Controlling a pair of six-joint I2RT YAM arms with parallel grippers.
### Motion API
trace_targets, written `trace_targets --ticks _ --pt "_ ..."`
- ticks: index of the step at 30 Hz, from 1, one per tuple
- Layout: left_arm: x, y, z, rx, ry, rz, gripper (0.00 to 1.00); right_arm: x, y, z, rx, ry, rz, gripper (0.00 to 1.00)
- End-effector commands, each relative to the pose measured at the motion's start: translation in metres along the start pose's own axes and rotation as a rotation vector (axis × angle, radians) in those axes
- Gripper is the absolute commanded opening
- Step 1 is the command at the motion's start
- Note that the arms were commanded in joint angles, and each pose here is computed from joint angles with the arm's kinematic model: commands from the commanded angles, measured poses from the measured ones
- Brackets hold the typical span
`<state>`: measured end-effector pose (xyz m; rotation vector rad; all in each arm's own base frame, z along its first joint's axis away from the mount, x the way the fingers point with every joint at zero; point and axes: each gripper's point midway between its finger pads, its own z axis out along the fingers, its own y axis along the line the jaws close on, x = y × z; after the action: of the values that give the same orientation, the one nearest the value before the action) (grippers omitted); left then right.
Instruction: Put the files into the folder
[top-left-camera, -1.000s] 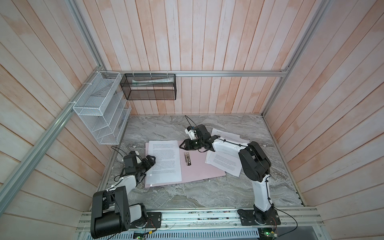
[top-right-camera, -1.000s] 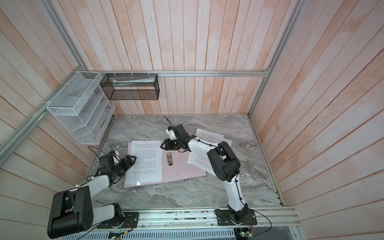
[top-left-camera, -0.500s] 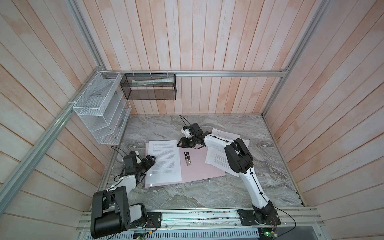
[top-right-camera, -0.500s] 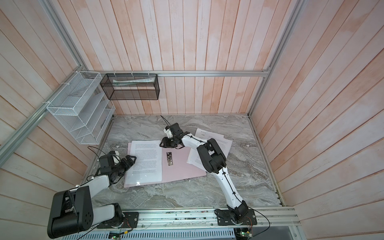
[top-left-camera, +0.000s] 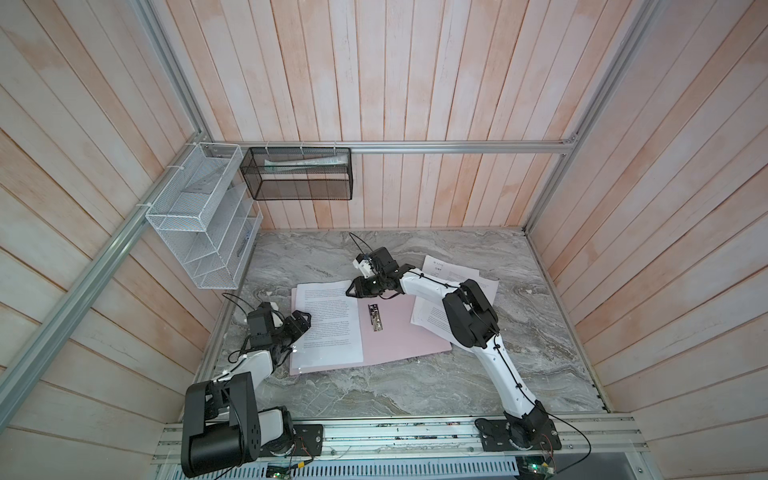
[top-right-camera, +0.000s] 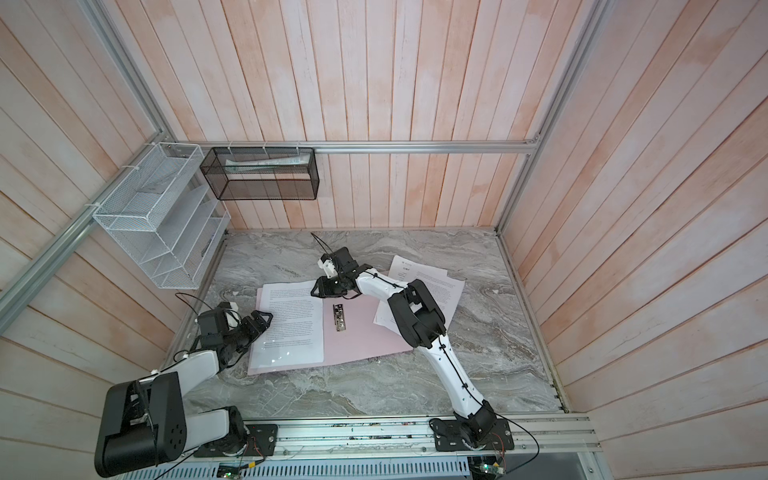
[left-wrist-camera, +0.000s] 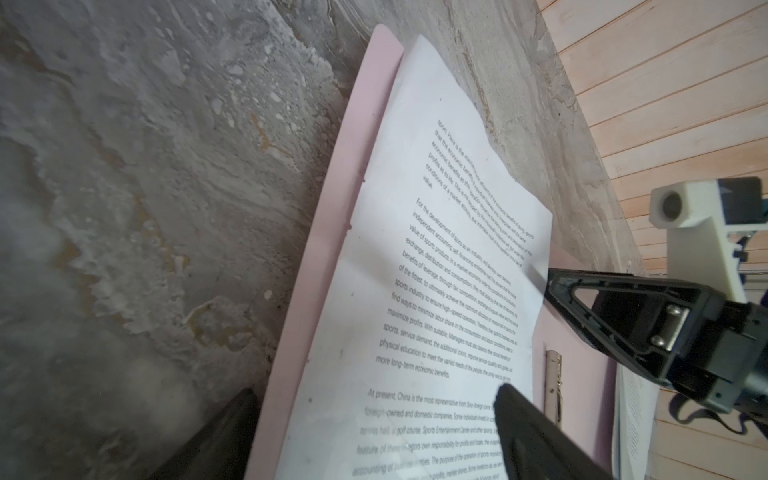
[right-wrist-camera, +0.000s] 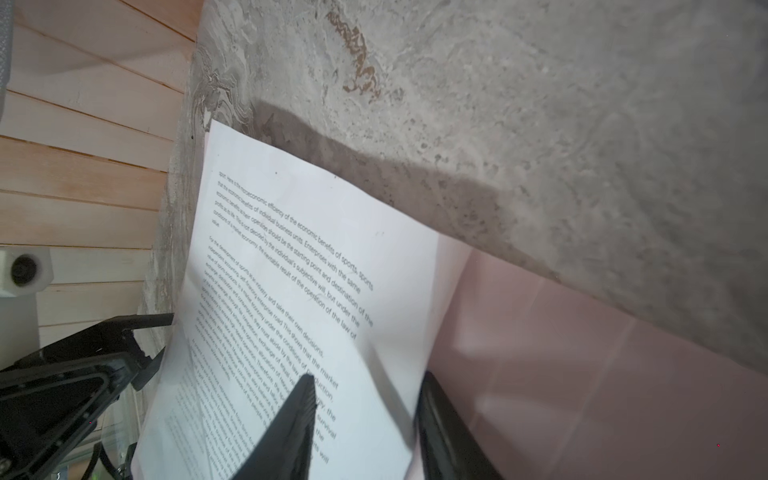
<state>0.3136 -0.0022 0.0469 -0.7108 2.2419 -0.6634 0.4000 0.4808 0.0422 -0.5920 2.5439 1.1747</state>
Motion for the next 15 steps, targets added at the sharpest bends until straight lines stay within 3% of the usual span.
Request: trace_targets --ticks 1,15 --pt "0.0016 -0.0021 0.0014 0.021 0.003 0.006 0.9 0.0138 0.0 0.0136 -0.006 0.046 -0.008 0.43" --pt "0.0016 -0.0015 0.0018 0.018 0.003 0.006 0.9 0.0079 0.0081 0.0184 -0.021 0.034 -0.018 0.42"
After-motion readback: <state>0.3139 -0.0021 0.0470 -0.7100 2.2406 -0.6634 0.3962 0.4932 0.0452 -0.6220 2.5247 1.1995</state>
